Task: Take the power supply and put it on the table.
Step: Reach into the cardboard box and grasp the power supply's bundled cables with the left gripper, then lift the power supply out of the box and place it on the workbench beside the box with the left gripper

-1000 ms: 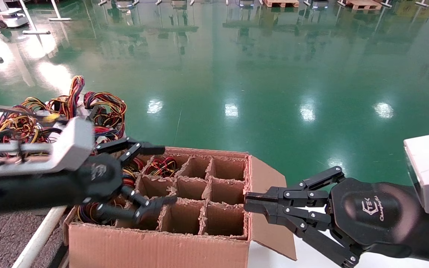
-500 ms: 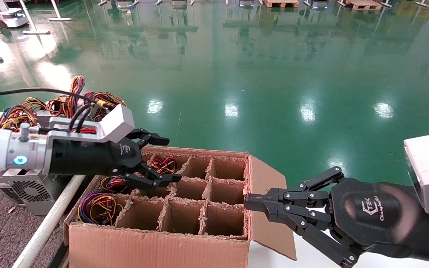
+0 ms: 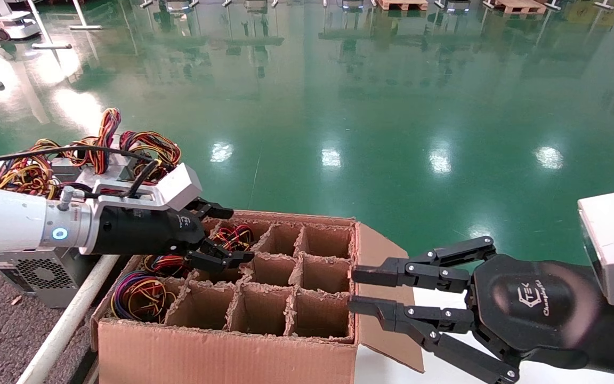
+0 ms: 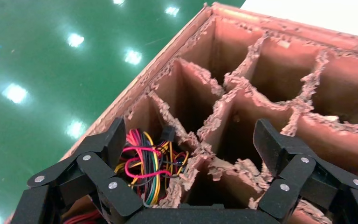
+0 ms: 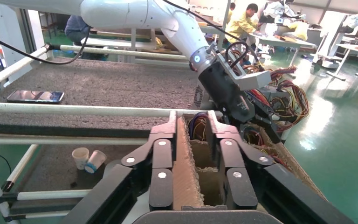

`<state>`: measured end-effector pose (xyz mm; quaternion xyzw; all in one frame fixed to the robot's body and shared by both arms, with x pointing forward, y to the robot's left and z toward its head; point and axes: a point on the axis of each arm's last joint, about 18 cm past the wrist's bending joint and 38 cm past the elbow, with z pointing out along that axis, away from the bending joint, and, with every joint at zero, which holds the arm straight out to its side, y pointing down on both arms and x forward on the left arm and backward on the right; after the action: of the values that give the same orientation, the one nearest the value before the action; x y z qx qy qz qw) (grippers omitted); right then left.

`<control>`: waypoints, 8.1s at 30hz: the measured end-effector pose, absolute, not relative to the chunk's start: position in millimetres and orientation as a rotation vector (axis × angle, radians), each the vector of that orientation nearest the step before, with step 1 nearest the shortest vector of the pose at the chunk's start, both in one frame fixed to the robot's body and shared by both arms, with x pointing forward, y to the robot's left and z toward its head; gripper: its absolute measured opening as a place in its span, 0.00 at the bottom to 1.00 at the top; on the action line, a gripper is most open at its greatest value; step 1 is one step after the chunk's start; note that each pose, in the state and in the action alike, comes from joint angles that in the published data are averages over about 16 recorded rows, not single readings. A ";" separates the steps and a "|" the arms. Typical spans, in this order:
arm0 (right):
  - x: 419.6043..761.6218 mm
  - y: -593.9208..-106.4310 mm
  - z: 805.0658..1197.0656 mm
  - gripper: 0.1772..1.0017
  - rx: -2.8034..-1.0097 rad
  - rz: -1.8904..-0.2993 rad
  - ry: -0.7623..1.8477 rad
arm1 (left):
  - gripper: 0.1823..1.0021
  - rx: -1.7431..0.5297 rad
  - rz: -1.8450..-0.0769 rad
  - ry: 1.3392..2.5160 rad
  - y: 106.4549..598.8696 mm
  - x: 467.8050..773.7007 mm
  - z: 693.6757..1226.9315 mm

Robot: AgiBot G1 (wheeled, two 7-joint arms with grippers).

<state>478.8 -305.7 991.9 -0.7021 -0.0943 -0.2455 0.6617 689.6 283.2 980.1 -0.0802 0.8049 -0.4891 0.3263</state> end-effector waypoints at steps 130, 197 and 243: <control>478.8 -305.7 991.9 1.00 -1.588 -0.555 -0.213 | 0.04 -0.230 -1.483 1.382 452.1 553.1 1217.8; 478.8 -305.7 991.8 1.00 -1.587 -0.555 -0.213 | 0.04 -0.476 -1.254 1.301 604.1 414.8 1170.0; 478.9 -305.7 991.8 1.00 -1.587 -0.555 -0.213 | 0.04 -0.803 -1.136 1.303 656.9 429.7 1101.5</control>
<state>478.9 -305.7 991.8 -0.7020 -0.0941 -0.2455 0.6619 429.7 656.9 1101.5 -0.3436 0.5574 -0.4856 0.5791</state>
